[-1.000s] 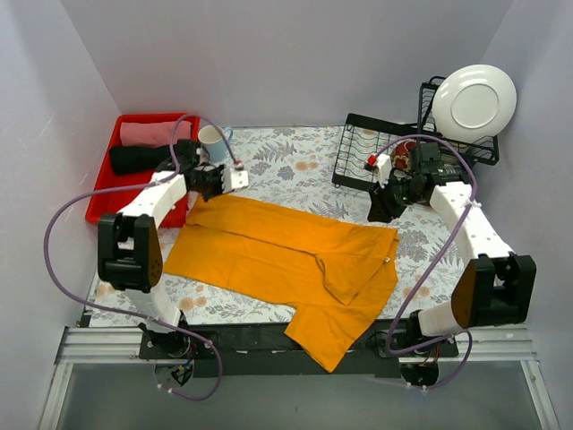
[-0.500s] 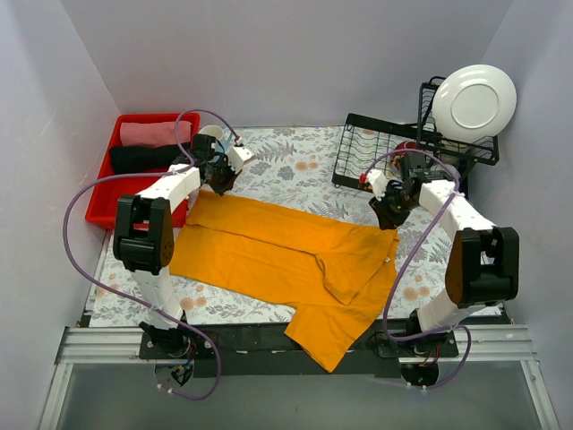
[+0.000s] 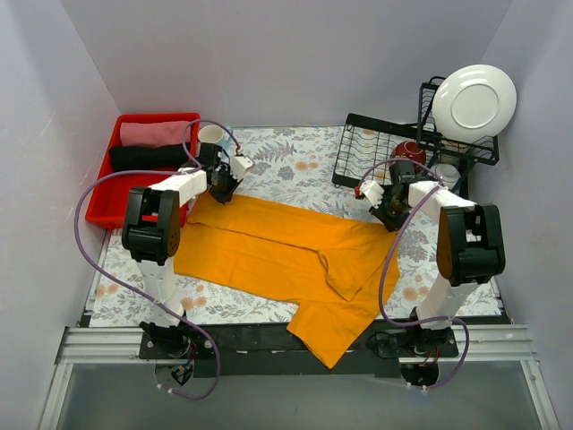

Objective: Roll the t-shirts
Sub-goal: Fold the T-shirt at the center of the board.

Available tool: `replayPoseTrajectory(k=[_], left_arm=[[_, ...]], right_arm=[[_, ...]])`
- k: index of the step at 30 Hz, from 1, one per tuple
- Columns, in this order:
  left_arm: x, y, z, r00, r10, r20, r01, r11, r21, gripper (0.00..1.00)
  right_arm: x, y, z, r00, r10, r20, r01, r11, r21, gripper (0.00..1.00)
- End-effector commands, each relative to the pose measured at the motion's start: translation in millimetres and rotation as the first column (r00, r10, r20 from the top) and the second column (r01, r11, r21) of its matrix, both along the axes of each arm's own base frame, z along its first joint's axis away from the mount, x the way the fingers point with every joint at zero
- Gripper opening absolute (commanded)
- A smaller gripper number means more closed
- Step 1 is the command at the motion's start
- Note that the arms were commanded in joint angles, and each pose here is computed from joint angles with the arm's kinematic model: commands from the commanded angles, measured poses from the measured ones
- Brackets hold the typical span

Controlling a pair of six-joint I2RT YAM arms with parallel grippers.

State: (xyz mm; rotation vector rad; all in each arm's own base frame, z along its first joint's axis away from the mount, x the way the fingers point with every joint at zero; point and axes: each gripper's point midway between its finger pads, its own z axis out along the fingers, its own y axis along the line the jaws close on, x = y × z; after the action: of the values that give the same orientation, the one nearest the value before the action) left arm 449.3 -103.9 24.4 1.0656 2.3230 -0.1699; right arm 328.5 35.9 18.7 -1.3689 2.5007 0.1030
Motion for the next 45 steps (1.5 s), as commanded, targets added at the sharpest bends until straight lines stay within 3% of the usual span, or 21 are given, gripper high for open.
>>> replayPoseTrajectory(k=[1,7,13,17,18,21,25,31,35,40,45], left_arm=[[10,-7,-15,1.0,0.026,-0.01,-0.026,1.0,0.018,0.0],[38,-20,-1,0.997,0.065,0.05,-0.065,0.998,-0.005,0.0],[60,-28,30,0.988,0.08,0.134,-0.077,0.997,-0.026,0.0],[64,-48,108,0.965,0.089,0.248,-0.055,0.989,-0.14,0.0],[60,-53,122,0.961,0.096,0.26,-0.054,0.985,-0.163,0.06],[34,-65,146,0.964,0.109,0.241,-0.056,0.975,-0.213,0.27],[-6,-74,142,0.986,0.033,0.164,0.001,0.978,-0.207,0.3],[-95,-145,132,0.969,-0.195,-0.153,0.111,0.894,-0.435,0.4],[-124,-181,126,0.948,-0.235,-0.215,0.087,0.841,-0.534,0.45],[-120,-167,110,0.964,0.019,-0.266,-0.152,0.858,-0.491,0.45],[-147,-155,115,0.959,0.02,-0.283,-0.165,0.85,-0.5,0.45]], right_arm=[[50,-28,1,0.984,0.053,0.169,-0.025,0.986,-0.164,0.23],[89,-31,10,0.965,0.078,0.249,-0.028,0.98,-0.199,0.22],[95,-26,19,0.965,0.063,0.254,-0.021,0.986,-0.165,0.24],[96,-15,57,0.961,0.008,0.277,0.019,0.995,-0.094,0.3],[95,-9,66,0.96,0.001,0.28,0.019,0.998,-0.066,0.32],[83,5,92,0.961,-0.015,0.275,0.018,1.0,-0.008,0.39],[55,23,102,0.968,-0.002,0.251,-0.016,0.997,0.07,0.41],[-1,62,85,0.98,0.128,0.155,-0.165,0.954,0.249,0.43],[-15,81,80,0.979,0.173,0.109,-0.199,0.93,0.309,0.43],[-44,122,106,0.951,0.297,0.084,-0.306,0.867,0.392,0.46],[-77,149,101,0.857,0.49,0.157,-0.513,0.788,0.341,0.43]])
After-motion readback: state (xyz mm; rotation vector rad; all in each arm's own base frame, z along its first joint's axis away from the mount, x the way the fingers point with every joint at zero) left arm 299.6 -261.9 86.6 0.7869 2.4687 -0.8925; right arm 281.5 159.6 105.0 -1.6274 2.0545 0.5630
